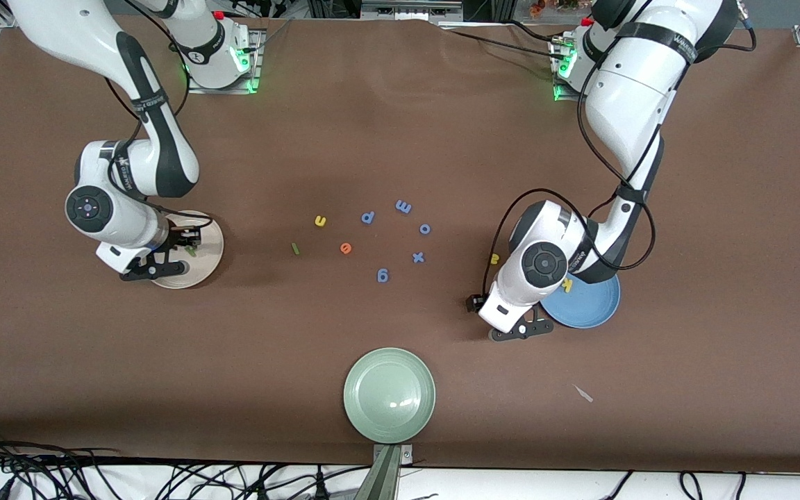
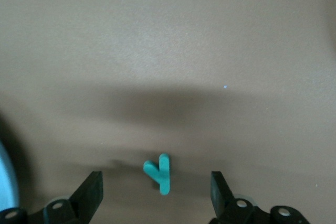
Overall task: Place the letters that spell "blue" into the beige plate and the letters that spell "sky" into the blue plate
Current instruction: 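Carry the green d to the cream plate while the left gripper grasps teal y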
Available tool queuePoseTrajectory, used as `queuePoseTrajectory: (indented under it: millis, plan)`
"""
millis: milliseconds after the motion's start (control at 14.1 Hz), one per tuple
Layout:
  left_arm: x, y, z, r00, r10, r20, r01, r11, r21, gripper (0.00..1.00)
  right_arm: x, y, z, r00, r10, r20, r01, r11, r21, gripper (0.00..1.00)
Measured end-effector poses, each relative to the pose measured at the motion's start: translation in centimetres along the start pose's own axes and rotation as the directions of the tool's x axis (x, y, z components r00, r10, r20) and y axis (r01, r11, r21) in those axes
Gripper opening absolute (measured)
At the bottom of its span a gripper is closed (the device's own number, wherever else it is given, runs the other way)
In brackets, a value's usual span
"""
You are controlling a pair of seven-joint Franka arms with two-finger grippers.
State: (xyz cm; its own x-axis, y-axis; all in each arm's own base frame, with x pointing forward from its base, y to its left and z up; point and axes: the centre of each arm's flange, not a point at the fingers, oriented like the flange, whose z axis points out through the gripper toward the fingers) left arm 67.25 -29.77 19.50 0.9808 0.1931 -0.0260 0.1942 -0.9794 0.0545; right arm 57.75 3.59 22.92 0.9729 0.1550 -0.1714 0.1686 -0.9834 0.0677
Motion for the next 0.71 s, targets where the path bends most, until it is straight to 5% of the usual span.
queuePoseTrajectory:
  millis: [284,711]
  plan:
    - [-0.3,0.3,1.5,1.0,0.004,0.001,-0.004,1.0,-0.005,0.81,1.1,-2.8,-1.4,0.999,-0.037,-0.028,0.037,0.999,0.011,0.98]
    - [-0.4,0.1,2.2,1.0,0.002,0.01,-0.002,1.0,0.0,0.52,2.3,-9.0,-4.1,0.999,-0.009,-0.036,0.01,0.999,0.042,1.0]
